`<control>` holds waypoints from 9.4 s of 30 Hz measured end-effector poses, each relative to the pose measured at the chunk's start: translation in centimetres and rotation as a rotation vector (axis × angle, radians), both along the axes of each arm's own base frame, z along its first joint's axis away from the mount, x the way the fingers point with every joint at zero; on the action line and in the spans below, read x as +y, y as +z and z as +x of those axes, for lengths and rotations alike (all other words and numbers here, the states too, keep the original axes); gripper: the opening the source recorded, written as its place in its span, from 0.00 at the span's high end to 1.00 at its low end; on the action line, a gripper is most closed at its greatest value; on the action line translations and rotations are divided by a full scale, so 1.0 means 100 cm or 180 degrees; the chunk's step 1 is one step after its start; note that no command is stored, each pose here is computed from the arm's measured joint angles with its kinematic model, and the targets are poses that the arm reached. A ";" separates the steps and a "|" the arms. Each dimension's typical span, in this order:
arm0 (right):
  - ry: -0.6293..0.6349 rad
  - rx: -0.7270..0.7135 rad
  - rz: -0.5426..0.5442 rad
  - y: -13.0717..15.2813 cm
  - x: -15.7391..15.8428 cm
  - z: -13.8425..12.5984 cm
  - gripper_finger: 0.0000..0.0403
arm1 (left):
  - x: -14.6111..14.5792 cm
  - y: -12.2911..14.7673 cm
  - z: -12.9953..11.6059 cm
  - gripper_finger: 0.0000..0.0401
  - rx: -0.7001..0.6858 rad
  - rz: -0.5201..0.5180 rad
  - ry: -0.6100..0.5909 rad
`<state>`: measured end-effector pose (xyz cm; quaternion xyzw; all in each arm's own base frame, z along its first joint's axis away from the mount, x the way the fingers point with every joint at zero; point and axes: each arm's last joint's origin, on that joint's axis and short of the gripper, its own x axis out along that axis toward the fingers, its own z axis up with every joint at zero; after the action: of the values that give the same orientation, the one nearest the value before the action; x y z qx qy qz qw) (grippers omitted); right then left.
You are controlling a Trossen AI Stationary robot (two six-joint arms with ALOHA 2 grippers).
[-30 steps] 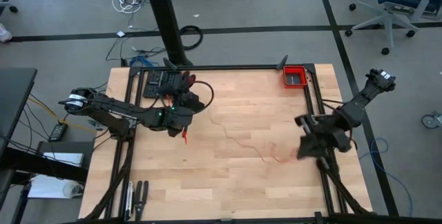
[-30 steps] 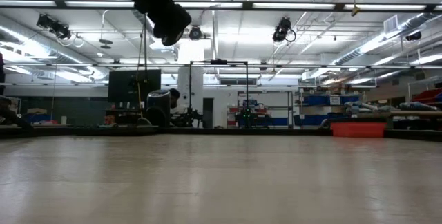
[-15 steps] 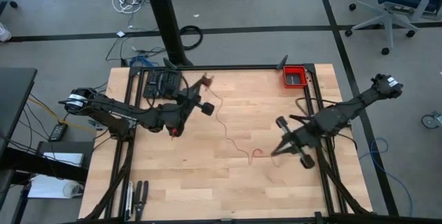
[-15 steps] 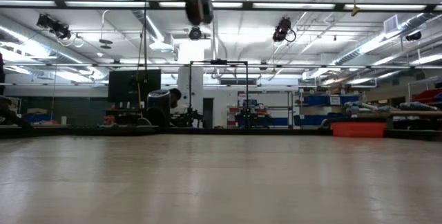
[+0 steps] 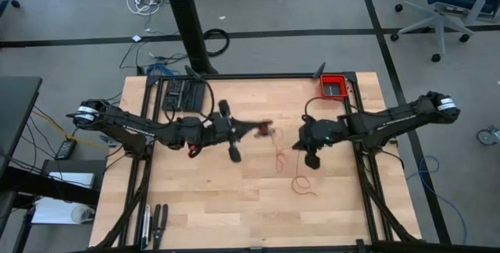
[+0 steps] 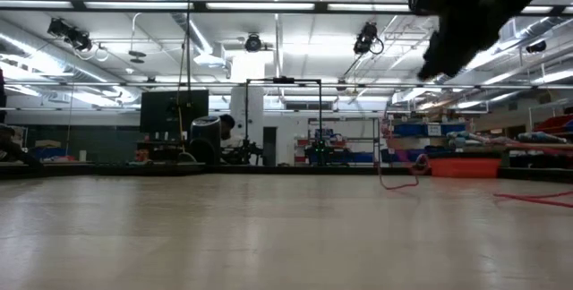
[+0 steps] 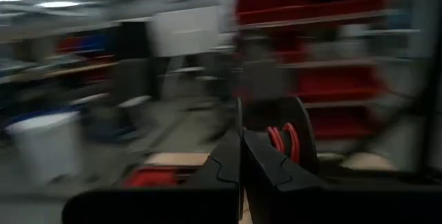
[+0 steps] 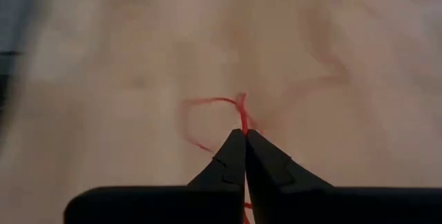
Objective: Coil cords
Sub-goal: Uncoil the red wire from the black spool
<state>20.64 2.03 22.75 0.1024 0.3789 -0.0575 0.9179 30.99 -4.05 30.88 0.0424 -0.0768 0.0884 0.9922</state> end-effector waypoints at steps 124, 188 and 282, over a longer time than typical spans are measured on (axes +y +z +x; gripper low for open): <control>0.1164 -0.2441 -0.0735 0.085 0.057 -0.027 1.00 | 0.034 -0.038 -0.023 0.98 0.1920 0.1102 0.3744; -0.0405 -0.3277 -0.1161 0.129 0.055 -0.060 1.00 | 0.043 -0.096 -0.055 0.98 0.3817 0.0894 0.1897; 0.0860 -0.3594 -0.0433 0.127 0.052 -0.052 1.00 | 0.042 -0.066 -0.043 0.98 0.2615 0.1742 0.4039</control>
<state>15.43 7.20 35.41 0.0087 -0.1639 0.0994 0.9814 26.66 0.11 24.32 0.3488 0.3141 0.5908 0.6562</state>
